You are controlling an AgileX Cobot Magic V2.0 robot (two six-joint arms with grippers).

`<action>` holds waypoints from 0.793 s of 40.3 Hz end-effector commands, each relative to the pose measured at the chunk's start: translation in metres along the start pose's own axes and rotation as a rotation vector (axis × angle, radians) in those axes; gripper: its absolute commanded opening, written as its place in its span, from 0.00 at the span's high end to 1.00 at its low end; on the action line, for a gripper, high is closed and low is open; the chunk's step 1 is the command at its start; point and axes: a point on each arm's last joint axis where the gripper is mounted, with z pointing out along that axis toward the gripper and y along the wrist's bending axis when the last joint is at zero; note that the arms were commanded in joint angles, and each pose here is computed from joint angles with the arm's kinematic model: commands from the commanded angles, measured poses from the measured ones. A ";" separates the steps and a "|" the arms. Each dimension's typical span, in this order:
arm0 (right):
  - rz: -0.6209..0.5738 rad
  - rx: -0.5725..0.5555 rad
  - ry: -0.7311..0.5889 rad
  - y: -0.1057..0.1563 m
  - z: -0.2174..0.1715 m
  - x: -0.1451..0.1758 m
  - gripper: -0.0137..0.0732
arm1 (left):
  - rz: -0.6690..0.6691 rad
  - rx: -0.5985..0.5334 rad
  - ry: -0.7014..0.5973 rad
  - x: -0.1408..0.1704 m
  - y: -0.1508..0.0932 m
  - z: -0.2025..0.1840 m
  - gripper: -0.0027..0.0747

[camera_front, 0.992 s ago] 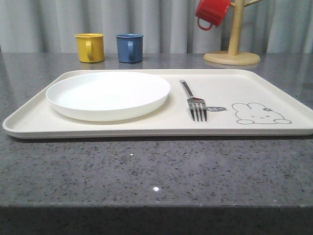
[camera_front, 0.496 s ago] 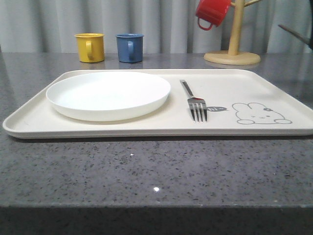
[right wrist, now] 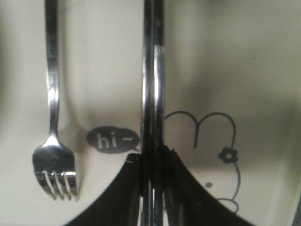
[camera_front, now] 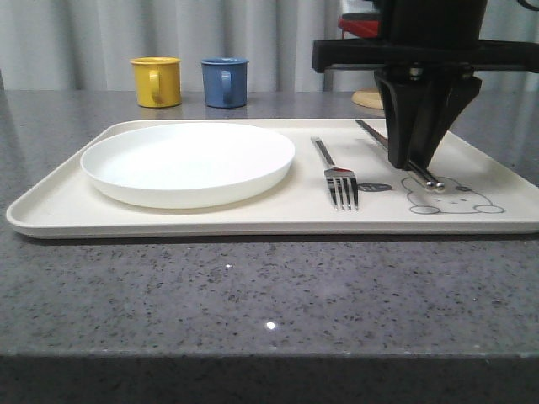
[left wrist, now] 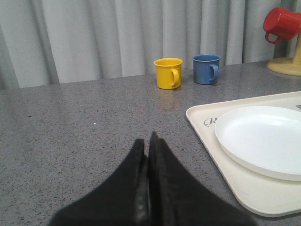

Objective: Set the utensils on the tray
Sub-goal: 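Place the chopsticks on the tray beside the fork and release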

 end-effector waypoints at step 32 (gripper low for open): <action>0.036 -0.035 -0.096 0.003 -0.010 -0.010 0.60 | -0.019 -0.006 -0.094 -0.014 0.001 -0.002 0.99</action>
